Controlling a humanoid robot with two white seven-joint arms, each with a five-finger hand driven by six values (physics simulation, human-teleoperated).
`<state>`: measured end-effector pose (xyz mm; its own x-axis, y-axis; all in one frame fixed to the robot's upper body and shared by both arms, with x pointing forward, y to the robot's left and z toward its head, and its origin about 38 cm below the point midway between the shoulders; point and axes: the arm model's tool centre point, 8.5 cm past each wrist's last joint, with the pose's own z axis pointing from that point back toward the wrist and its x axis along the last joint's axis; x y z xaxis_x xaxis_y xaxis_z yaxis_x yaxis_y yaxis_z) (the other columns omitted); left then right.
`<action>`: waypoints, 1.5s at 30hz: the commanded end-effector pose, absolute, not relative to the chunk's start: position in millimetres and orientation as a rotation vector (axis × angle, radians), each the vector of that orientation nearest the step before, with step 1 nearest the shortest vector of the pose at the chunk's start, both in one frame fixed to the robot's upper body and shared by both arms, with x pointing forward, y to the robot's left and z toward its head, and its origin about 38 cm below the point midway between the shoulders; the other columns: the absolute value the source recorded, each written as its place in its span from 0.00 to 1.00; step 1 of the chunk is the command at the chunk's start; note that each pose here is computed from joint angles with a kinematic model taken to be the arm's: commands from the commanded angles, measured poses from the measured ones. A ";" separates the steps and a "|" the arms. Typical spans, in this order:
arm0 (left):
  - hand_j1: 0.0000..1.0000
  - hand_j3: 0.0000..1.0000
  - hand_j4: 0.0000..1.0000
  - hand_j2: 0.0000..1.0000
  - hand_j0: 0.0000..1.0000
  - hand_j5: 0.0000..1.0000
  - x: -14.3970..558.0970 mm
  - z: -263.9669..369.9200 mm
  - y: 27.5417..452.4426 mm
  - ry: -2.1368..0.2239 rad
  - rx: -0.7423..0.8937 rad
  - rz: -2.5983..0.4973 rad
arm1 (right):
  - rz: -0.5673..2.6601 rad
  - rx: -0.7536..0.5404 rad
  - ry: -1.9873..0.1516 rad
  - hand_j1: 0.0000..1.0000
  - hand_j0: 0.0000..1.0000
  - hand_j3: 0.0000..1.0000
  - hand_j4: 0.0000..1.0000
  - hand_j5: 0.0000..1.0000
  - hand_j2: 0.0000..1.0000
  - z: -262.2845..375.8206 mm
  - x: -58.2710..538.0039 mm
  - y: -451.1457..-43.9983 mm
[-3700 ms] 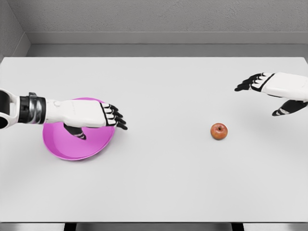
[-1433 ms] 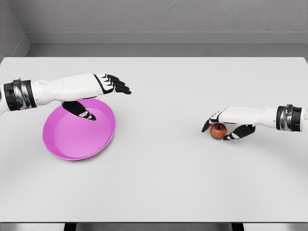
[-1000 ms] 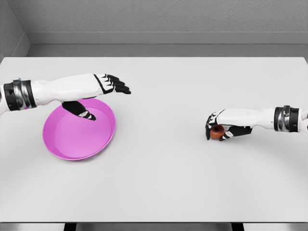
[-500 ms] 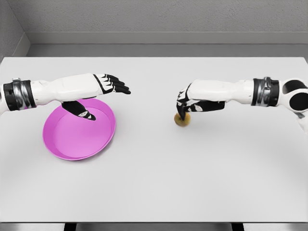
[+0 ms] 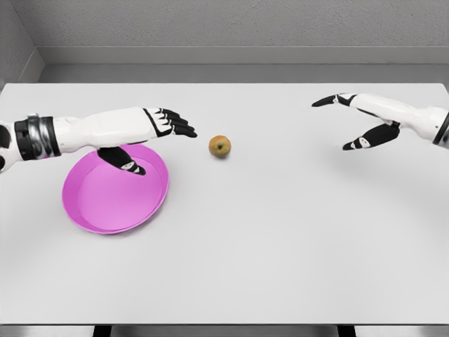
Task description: Put the apple on the plate with both arms
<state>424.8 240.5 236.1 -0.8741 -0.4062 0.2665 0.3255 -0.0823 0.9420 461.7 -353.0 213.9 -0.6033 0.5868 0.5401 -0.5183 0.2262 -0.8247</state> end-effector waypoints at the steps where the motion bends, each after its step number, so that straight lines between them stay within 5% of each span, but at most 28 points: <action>1: 1.00 1.00 1.00 1.00 1.00 1.00 432.3 229.6 219.7 -1.743 0.067 -2.001 | 1.511 -0.082 -1.598 1.00 1.00 1.00 1.00 1.00 1.00 216.3 463.2 -361.9; 9: 1.00 1.00 1.00 1.00 1.00 1.00 452.8 262.4 177.3 -1.856 0.080 -2.021 | 1.510 -0.105 -1.599 1.00 1.00 1.00 1.00 1.00 1.00 222.8 461.6 -369.8; 19: 1.00 1.00 1.00 1.00 1.00 1.00 504.3 213.0 120.0 -1.658 0.228 -2.162 | 1.514 -0.106 -1.601 1.00 1.00 1.00 1.00 1.00 1.00 223.7 461.0 -369.1; 45: 1.00 1.00 1.00 1.00 1.00 1.00 522.8 177.6 117.7 -1.381 0.292 -2.296 | 1.573 -0.100 -1.617 1.00 1.00 1.00 1.00 1.00 1.00 232.6 454.0 -358.8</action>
